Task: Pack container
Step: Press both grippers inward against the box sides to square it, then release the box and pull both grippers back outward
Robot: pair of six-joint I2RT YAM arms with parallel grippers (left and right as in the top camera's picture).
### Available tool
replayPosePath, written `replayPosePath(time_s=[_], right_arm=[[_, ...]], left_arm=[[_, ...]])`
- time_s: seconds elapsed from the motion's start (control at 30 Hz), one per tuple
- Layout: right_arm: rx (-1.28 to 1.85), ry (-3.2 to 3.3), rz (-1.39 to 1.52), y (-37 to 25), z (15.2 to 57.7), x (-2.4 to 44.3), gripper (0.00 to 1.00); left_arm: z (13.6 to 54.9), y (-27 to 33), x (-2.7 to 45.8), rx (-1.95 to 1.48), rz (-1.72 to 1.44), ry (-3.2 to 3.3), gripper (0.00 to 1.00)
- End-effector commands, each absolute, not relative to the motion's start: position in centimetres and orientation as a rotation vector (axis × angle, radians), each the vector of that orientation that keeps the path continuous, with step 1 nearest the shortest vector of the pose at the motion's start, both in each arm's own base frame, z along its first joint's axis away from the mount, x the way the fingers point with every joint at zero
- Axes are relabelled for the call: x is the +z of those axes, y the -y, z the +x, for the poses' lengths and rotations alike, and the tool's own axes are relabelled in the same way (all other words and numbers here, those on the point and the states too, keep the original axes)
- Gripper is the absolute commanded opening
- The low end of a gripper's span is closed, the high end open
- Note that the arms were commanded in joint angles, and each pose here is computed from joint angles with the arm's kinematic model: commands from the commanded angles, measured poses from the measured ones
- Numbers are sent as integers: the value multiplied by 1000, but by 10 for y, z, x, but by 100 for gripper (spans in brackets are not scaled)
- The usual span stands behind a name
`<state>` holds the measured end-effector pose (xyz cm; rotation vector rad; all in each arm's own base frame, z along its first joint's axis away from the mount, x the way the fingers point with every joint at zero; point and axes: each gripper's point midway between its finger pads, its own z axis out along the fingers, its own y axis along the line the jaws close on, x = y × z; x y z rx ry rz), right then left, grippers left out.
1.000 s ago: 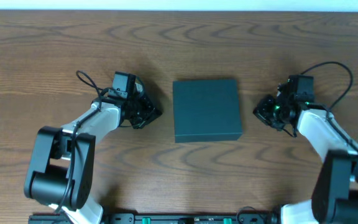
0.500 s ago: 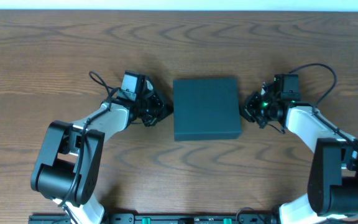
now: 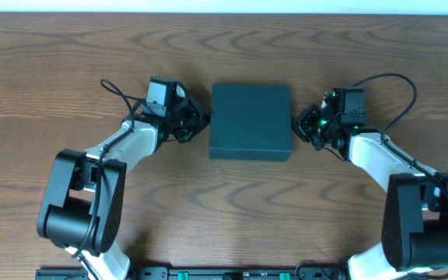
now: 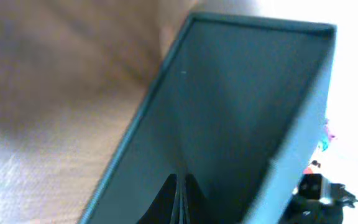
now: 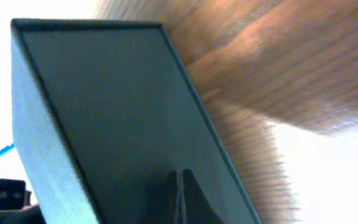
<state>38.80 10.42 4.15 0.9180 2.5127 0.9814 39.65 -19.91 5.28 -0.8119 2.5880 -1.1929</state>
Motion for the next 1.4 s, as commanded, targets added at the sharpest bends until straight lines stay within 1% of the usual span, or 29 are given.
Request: replayPosePath(time_s=[0.0,0.37,0.73,1.0,1.37], right_arm=[[1058,-2515,868,-122,389,46,2],[1067,-2436,862,-120,408,47,1],[1064,-2395,852,-119,418,47,2],[1069,-2372,836,-119,425,43,2],[1088,-2369,838,-125,426,44,2]], left_arm=[[417,202,74,-1229,-785,-2526,6],[427,196,76,-1189,-798,-2497,5],[429,206,44,-1234,-822,-2577,6],[439,208,55,-1248,-790,-2539,5],[441,206,55,-1237,-779,-2534,6]])
